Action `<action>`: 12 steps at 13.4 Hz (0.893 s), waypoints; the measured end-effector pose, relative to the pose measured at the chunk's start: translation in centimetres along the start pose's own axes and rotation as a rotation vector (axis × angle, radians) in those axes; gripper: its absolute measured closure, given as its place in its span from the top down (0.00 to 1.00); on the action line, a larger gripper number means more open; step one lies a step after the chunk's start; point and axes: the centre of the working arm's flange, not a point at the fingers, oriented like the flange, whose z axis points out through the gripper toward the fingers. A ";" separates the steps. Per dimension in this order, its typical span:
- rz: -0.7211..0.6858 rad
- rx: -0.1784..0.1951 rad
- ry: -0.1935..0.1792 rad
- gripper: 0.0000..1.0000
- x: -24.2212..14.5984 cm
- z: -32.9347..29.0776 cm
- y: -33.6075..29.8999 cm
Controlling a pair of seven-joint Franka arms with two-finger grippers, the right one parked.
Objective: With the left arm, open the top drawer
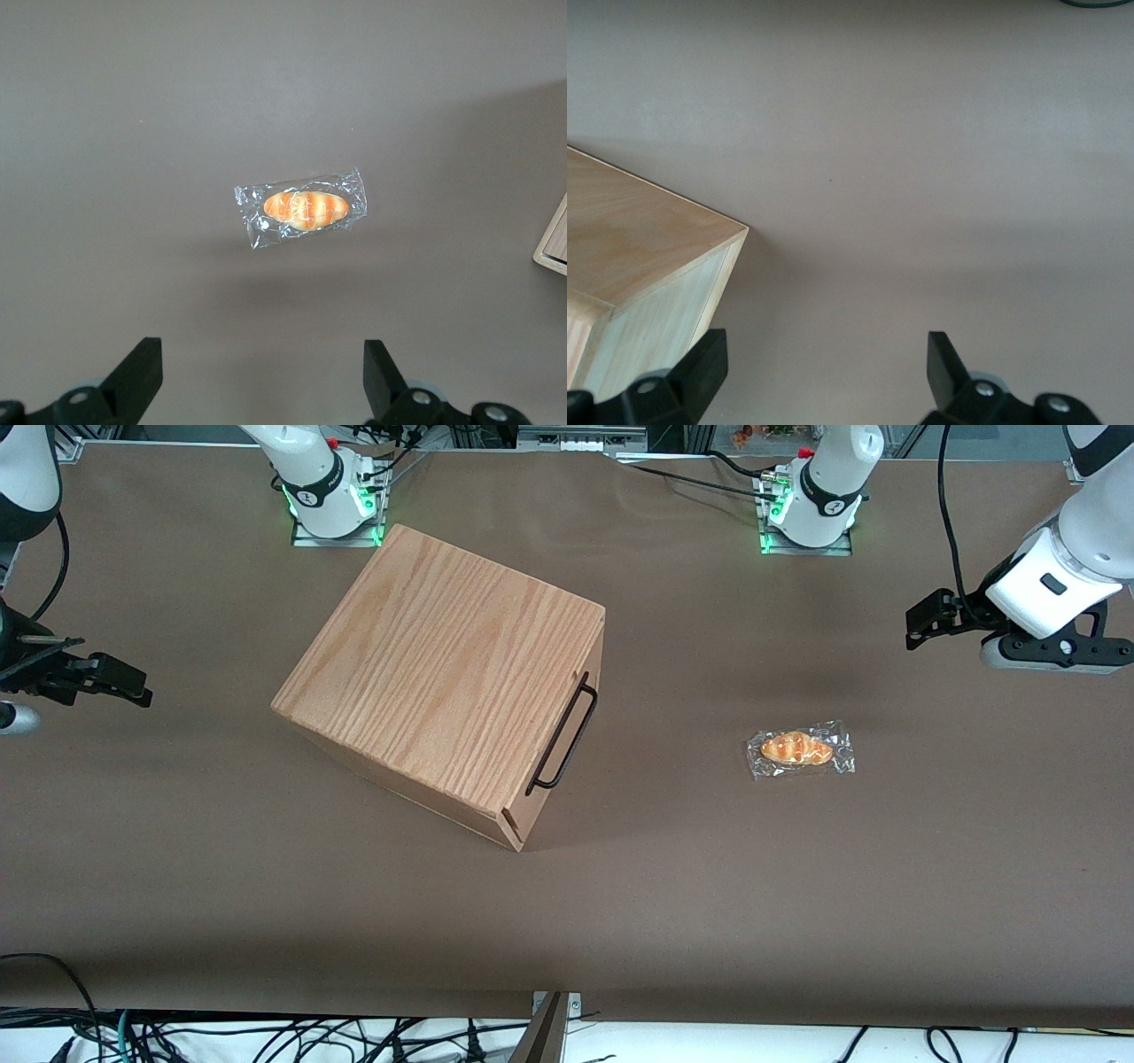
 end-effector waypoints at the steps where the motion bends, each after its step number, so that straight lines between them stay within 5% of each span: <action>1: -0.001 0.000 0.000 1.00 0.0 0.0 0.0; 12: -0.005 0.000 -0.001 1.00 0.0 0.1 -0.2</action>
